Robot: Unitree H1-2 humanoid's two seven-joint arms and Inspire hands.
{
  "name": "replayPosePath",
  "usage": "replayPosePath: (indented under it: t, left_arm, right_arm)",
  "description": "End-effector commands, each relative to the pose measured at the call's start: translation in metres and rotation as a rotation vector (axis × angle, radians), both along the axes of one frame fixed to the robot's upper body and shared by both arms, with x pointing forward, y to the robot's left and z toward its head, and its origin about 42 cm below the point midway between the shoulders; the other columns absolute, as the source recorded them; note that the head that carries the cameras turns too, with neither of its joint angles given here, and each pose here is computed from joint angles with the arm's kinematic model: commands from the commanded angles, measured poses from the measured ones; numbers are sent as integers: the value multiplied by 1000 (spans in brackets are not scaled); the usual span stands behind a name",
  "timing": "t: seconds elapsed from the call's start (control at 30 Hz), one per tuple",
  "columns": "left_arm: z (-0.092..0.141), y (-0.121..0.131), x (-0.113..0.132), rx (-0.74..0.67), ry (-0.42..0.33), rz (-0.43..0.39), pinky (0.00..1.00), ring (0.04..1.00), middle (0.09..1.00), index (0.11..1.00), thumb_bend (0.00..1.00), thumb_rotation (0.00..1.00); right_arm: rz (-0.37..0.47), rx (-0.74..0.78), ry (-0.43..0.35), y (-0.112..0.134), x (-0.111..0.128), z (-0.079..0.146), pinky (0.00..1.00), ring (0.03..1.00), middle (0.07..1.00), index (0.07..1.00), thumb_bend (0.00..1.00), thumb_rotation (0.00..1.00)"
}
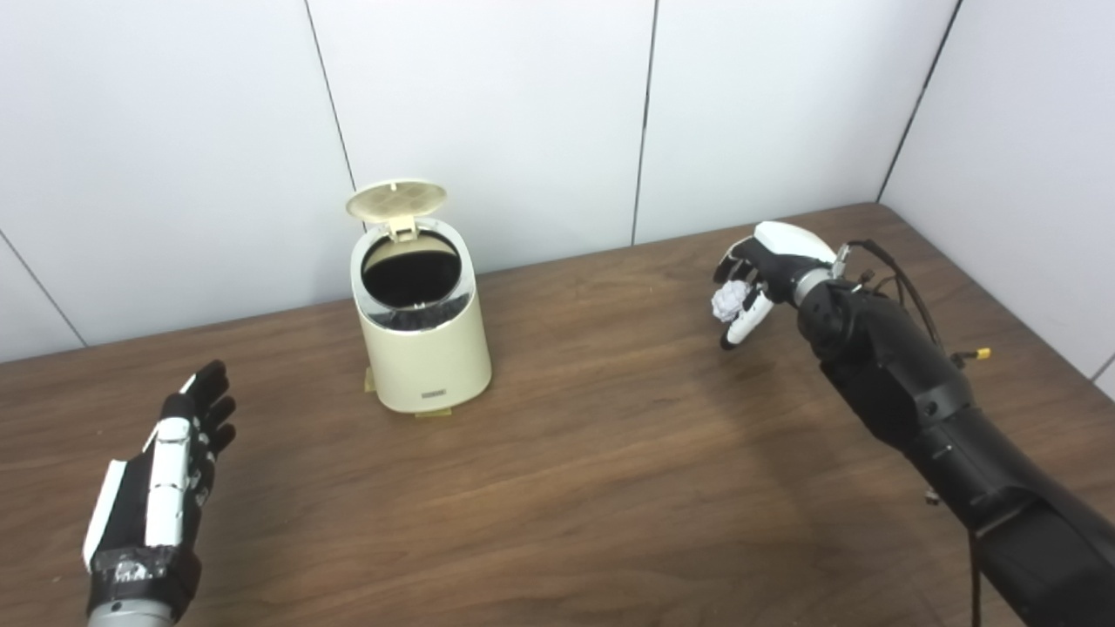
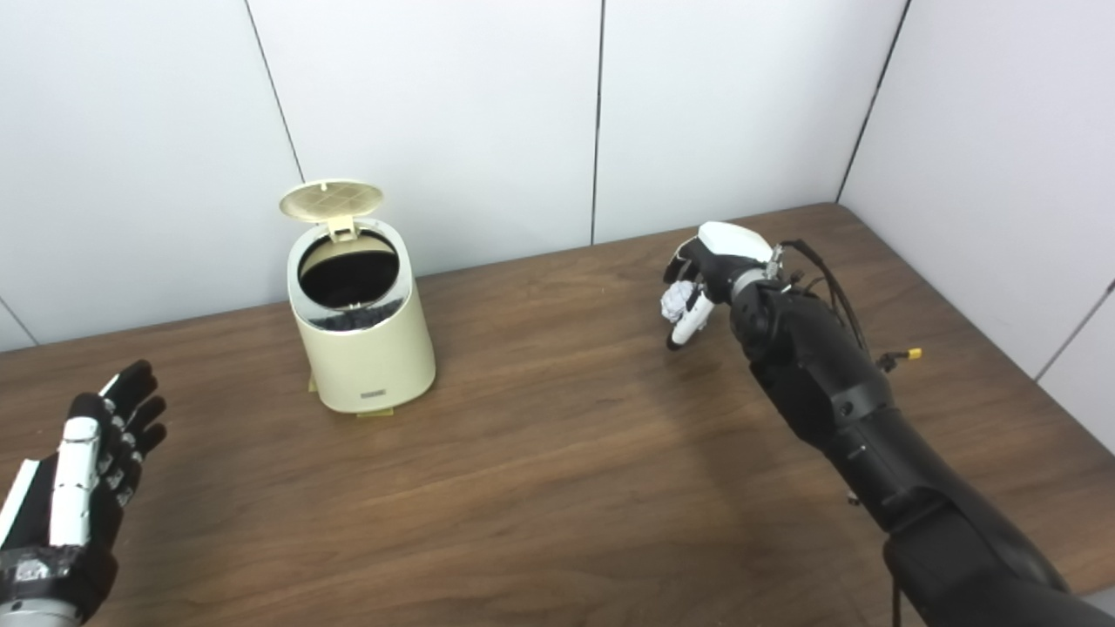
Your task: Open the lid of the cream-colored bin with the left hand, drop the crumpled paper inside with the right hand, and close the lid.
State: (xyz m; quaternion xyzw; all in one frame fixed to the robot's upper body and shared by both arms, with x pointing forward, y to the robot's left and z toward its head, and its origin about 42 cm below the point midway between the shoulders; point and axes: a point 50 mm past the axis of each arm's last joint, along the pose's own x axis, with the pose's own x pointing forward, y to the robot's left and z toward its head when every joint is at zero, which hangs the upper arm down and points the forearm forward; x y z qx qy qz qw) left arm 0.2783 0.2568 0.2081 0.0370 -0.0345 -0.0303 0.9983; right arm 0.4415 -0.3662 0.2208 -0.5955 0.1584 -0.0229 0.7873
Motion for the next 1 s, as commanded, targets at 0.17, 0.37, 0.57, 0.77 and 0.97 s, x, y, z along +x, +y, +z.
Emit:
replayPosePath:
  t: [0.17, 0.37, 0.57, 0.77, 0.97]
  left_arm:
    - [18, -4, 3, -19, -86, 4, 942, 949, 951, 941, 558, 1000]
    - [19, -4, 3, -36, -93, 5, 942, 947, 947, 938, 571, 1000]
    - [19, -5, 7, -54, -96, 14, 949, 949, 947, 928, 580, 1000]
    - [16, -5, 10, -56, -100, 4, 968, 958, 955, 945, 597, 1000]
    - [9, -4, 9, -50, -91, 8, 952, 953, 951, 936, 614, 996]
  right_arm:
    - [-14, -43, -106, -9, 5, 21, 385, 390, 502, 512, 517, 0]
    - [-17, -44, -108, -14, 5, 17, 380, 390, 491, 516, 517, 0]
    - [-12, -39, -155, -11, 8, 21, 386, 387, 498, 513, 516, 0]
    - [42, -38, -238, 5, 10, 36, 426, 392, 507, 502, 517, 0]
    - [133, -18, -387, 30, 4, 65, 373, 378, 499, 523, 514, 0]
